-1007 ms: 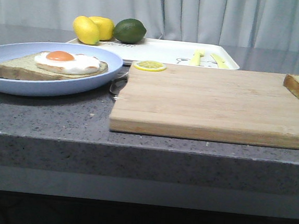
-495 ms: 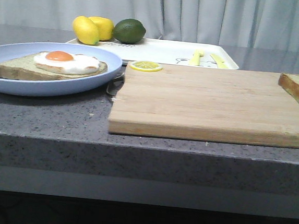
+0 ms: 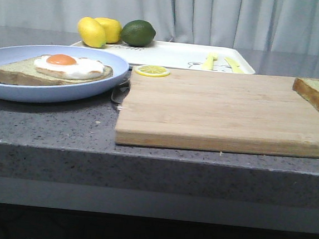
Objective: Place bread and move sandwich to tray
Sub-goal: 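Grasp the plain bread slice on the cutting board with the right gripper, then lift the bread slice and carry it over the blue plate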
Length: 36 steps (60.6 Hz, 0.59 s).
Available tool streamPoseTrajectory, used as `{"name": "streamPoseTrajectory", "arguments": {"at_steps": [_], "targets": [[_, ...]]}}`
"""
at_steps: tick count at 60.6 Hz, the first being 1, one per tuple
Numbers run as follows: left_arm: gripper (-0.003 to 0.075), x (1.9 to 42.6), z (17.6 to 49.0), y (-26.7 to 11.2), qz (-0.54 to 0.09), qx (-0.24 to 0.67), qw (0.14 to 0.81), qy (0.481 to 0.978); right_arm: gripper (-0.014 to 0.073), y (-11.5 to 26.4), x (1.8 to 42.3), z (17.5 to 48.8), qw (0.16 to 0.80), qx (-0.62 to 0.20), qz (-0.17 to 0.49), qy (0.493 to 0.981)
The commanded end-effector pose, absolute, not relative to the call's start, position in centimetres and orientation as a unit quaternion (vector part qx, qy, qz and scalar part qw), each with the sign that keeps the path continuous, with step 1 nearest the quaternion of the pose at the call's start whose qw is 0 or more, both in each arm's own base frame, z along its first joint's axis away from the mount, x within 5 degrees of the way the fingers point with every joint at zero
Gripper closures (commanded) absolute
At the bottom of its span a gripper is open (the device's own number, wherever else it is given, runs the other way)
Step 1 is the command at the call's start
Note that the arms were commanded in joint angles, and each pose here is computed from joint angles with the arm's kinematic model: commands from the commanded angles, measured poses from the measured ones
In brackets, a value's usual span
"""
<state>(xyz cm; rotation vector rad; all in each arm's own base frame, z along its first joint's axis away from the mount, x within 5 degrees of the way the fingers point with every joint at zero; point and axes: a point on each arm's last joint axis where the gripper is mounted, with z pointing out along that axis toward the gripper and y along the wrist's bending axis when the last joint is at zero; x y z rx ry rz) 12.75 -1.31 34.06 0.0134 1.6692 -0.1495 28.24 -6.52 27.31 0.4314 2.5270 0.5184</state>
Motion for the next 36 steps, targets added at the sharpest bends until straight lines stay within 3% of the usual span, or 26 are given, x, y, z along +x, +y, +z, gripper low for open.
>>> {"name": "streamPoseTrajectory", "arguments": {"at_steps": [1, 10, 16, 26, 36], "targets": [[0.0082, 12.8, 36.0, -1.2, -0.068, 0.002, 0.710, 0.701, 0.0655, -6.1, 27.1, 30.9, 0.327, 0.146, 0.186, 0.915], [0.0082, 12.8, 36.0, -1.2, -0.068, 0.002, 0.710, 0.701, 0.0655, -4.9, 25.6, 33.9, 0.380, 0.151, 0.218, 0.886], [0.0082, 12.8, 36.0, -1.2, -0.068, 0.002, 0.710, 0.701, 0.0655, -3.7, 24.9, 35.4, 0.398, 0.159, 0.276, 0.860], [0.0082, 12.8, 36.0, -1.2, -0.068, 0.002, 0.710, 0.701, 0.0655, -0.9, 25.0, 36.8, 0.388, 0.151, 0.387, 0.823], [0.0082, 12.8, 36.0, -1.2, -0.068, 0.002, 0.710, 0.701, 0.0655, 2.5, 25.6, 37.8, 0.399, 0.127, 0.446, 0.791]]}}
